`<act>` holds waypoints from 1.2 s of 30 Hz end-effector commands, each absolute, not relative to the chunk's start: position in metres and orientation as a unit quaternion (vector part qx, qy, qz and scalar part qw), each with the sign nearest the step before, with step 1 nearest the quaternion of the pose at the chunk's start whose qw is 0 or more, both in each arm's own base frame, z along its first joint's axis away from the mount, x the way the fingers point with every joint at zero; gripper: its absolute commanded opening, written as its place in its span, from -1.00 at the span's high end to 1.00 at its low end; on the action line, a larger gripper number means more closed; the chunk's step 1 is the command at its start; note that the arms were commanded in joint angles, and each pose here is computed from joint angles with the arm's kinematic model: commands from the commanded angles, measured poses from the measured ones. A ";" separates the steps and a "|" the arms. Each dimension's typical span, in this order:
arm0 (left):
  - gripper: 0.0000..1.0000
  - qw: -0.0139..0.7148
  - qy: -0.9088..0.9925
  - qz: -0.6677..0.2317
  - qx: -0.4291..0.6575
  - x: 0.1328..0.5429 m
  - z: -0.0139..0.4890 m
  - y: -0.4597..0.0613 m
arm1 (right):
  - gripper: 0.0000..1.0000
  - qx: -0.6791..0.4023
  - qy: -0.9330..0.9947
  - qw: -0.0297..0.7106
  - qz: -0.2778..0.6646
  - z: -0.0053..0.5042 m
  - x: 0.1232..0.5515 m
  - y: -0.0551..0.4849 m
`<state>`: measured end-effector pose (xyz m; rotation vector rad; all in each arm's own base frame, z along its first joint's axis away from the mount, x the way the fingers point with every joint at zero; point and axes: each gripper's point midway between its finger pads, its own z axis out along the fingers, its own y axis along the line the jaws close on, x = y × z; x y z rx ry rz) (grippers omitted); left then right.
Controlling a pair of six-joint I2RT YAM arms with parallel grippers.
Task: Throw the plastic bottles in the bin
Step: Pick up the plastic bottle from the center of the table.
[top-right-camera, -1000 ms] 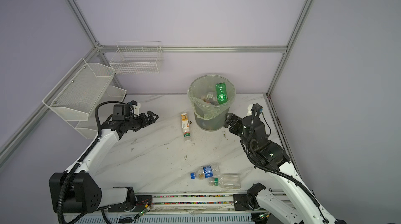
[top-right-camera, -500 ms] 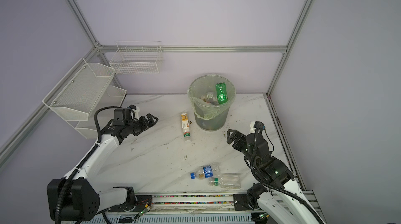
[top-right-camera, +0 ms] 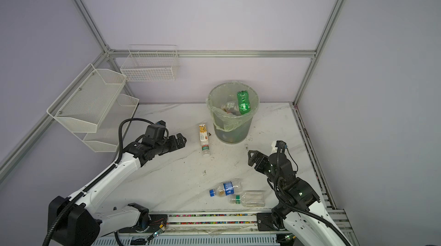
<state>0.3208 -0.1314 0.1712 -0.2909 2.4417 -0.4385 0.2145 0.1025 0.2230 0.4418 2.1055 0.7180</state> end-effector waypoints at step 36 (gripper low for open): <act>-0.86 0.300 0.949 -0.084 -0.042 0.389 0.111 -0.257 | -0.95 0.177 0.830 0.432 0.306 0.238 0.201 0.097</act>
